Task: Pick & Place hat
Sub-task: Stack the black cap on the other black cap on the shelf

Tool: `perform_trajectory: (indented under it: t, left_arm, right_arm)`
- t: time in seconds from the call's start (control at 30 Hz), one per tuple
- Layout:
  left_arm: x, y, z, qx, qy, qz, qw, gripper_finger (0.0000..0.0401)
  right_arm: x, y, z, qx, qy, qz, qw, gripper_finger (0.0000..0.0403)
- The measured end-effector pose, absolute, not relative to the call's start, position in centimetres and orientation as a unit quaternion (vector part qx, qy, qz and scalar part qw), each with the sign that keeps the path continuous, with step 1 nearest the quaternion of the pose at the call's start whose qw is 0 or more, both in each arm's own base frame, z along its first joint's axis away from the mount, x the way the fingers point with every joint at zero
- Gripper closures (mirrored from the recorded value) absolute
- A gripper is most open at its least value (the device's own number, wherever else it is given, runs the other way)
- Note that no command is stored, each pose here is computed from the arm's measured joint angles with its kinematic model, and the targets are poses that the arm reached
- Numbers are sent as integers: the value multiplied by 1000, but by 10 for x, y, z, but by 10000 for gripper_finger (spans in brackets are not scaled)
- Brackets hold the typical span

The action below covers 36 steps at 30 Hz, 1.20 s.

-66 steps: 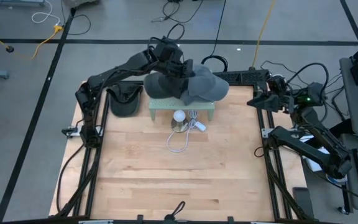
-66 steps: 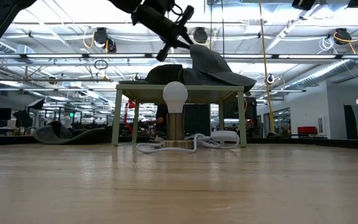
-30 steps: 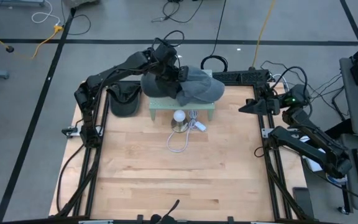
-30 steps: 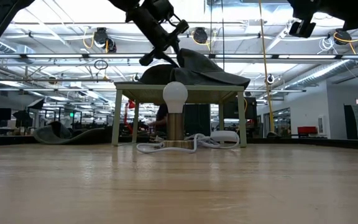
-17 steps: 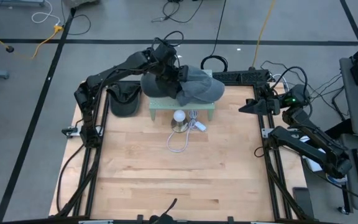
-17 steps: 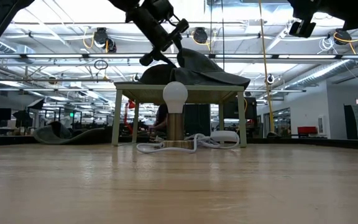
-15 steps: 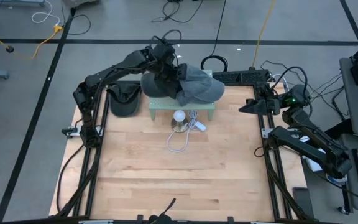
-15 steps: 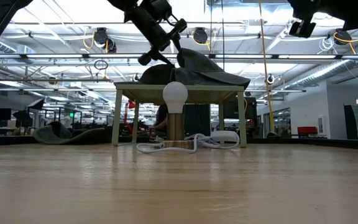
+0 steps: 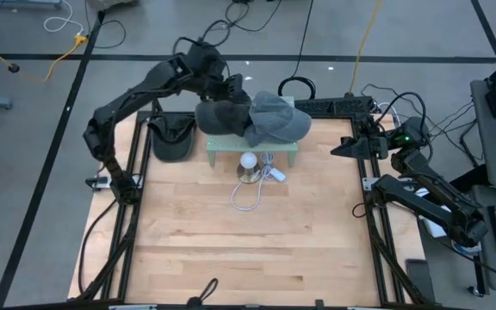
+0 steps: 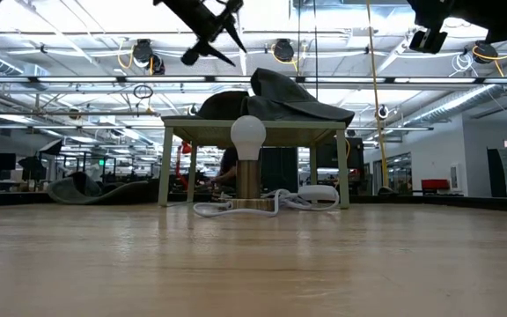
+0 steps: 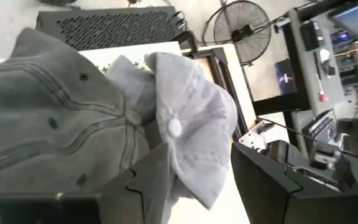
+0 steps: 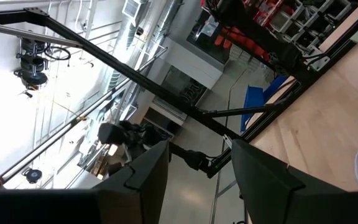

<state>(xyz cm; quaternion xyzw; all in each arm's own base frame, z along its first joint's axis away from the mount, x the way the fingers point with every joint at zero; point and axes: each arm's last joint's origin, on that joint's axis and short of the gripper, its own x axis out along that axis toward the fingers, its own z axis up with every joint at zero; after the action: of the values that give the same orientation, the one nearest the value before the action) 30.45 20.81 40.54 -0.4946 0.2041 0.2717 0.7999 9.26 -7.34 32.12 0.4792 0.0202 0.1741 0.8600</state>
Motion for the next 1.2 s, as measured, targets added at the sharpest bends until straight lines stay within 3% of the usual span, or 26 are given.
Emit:
perform_trajectory:
  t: [0.3, 0.77, 0.93, 1.2]
  left_arm:
    - [265, 189, 427, -468, 240, 280, 803, 246]
    - [211, 145, 432, -380, 400, 309, 775, 249]
    - [211, 118, 428, -309, 475, 337, 752, 249]
    - [230, 75, 425, -198, 479, 377, 767, 249]
  right_arm:
    - [93, -74, 322, 480, 9, 165, 862, 234]
    - [93, -75, 322, 480, 0, 157, 863, 234]
    - [93, -75, 322, 469, -8, 152, 870, 234]
    - [93, -76, 323, 455, -26, 138, 879, 234]
